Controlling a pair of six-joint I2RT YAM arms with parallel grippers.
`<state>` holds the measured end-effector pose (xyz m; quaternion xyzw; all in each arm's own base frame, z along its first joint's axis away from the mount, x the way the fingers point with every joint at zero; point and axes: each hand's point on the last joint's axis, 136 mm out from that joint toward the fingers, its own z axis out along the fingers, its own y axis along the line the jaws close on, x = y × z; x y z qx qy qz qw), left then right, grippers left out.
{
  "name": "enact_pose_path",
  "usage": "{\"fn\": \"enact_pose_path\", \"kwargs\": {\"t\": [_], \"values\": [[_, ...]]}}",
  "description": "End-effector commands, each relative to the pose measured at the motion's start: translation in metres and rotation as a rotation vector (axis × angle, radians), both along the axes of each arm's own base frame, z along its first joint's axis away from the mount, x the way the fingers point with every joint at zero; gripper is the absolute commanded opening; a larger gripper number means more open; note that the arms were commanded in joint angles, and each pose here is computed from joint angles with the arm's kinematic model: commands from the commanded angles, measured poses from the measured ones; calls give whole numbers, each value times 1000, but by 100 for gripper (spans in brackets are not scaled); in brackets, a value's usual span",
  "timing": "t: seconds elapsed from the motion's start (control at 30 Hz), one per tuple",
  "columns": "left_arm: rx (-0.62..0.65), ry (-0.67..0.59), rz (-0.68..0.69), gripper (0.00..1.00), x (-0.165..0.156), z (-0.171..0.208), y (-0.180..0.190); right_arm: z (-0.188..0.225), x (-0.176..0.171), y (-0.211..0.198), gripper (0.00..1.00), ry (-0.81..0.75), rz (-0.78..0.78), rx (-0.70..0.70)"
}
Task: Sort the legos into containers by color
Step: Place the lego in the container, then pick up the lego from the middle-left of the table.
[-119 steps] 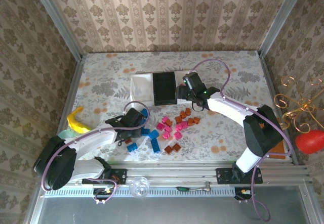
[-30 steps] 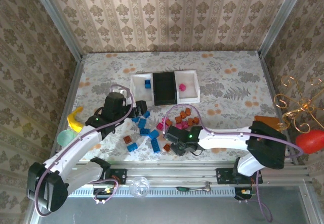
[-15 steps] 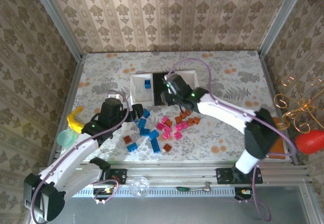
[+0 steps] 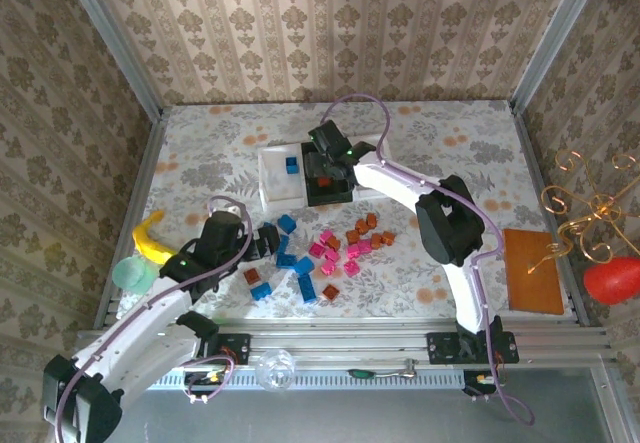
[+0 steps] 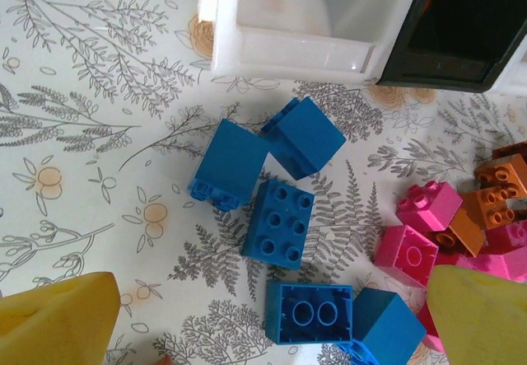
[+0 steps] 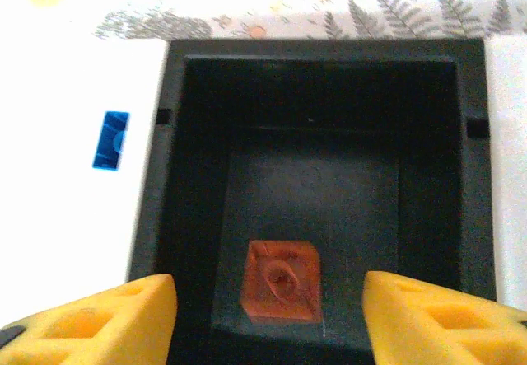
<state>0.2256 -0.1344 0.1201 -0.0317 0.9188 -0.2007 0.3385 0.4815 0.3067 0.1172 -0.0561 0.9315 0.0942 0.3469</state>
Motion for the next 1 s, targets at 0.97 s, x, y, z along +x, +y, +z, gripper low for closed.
{"fn": "enact_pose_path", "kwargs": {"t": [0.97], "values": [[178,232,-1,82,-55,-47,20,-17,-173,77,71,62,391,49]]}}
